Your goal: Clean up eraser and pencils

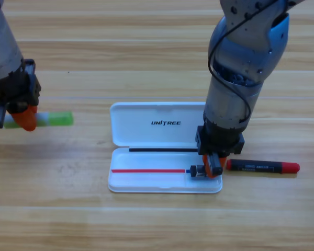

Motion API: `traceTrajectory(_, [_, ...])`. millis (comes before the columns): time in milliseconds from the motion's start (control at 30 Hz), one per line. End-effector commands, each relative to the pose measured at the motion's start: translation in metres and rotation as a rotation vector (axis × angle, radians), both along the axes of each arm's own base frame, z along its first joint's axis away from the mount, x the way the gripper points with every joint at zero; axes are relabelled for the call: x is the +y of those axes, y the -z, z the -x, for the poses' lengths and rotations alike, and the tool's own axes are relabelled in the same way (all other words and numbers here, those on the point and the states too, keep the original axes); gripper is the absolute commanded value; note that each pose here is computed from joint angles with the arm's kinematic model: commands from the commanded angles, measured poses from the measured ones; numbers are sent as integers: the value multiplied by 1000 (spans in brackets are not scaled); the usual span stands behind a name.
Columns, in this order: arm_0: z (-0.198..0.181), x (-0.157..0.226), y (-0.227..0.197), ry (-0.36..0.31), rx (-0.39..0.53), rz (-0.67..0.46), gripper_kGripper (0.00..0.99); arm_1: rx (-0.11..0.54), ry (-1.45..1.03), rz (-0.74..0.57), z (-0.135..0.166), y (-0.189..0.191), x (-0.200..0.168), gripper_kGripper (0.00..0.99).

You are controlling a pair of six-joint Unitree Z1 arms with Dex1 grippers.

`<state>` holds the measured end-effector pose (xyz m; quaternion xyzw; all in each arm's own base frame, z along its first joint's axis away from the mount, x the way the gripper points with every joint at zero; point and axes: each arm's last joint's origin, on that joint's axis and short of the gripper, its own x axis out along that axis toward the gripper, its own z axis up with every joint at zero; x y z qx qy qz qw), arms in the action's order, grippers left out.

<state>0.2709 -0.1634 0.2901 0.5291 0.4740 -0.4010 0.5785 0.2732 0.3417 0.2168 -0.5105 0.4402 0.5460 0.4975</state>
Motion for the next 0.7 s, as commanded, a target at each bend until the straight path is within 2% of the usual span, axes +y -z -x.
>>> traceTrajectory(33, [7, -1, -1, 17, 0, -14, 0, 34, -11, 60, 6, 20, 7, 425])
traceTrajectory(200, [7, -2, 0, 19, 3, -14, 0, 29, -11, 49, 10, 9, 2, 782])
traceTrajectory(233, [8, -3, -1, 20, 2, -13, 0, 24, -11, 41, 11, 4, 1, 810])
traceTrajectory(367, [10, -12, -4, 33, -10, -1, 0, 14, -14, 12, 21, -26, -12, 857])
traceTrajectory(533, [20, -43, -12, 84, -16, 19, 0, -8, -5, -18, 41, -61, -43, 862])
traceTrajectory(700, [31, -87, -2, 152, 27, 38, 0, 1, 60, 2, 38, -65, -79, 862])
